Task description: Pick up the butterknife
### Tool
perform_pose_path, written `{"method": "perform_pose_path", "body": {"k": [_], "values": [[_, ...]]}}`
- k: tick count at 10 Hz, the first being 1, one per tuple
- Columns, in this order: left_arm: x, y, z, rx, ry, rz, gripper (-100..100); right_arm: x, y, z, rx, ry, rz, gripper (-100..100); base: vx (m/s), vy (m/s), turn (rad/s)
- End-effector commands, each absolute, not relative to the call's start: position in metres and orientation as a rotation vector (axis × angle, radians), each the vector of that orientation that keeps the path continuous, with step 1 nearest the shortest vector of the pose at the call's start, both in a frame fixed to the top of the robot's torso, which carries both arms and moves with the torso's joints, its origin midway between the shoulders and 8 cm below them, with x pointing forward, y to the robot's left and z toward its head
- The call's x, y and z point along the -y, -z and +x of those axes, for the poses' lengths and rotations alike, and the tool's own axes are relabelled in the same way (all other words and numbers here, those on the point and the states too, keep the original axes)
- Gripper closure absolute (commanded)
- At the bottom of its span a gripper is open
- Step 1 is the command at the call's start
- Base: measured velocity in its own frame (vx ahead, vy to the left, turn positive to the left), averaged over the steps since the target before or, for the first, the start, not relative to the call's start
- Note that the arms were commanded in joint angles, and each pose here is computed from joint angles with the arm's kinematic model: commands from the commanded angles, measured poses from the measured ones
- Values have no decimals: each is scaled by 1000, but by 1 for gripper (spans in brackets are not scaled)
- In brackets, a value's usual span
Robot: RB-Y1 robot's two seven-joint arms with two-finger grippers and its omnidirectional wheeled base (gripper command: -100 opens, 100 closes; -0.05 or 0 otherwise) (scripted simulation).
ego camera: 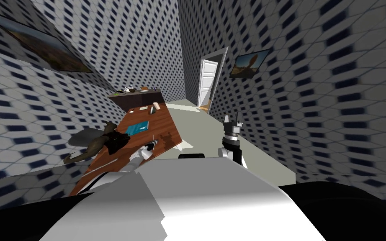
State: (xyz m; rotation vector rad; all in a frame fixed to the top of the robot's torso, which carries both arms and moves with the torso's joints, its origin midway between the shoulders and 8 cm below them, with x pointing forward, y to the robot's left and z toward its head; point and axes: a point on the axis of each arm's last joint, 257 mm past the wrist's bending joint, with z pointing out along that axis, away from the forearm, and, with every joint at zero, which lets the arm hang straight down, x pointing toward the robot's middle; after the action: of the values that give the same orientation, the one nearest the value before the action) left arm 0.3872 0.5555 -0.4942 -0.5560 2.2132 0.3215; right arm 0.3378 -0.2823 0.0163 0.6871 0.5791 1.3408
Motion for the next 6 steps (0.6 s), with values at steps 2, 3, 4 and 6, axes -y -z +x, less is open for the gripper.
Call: {"method": "perform_pose_path", "body": {"k": [2,3,4,6], "values": [[-566,500,360,-2208,-341,-600,-100,282,-16,338,-579,-1341,687,0,27,17,-161],[-571,501,349,-2203,-349,-623,-100,282,-16,338,-579,-1341,687,0,27,24,-196],[-571,501,348,-2201,-348,-629,-100,282,-16,338,-579,-1341,687,0,17,24,-59],[-577,502,336,-2196,-358,-650,-100,282,-16,338,-579,-1341,687,0,12,18,-90]]}}
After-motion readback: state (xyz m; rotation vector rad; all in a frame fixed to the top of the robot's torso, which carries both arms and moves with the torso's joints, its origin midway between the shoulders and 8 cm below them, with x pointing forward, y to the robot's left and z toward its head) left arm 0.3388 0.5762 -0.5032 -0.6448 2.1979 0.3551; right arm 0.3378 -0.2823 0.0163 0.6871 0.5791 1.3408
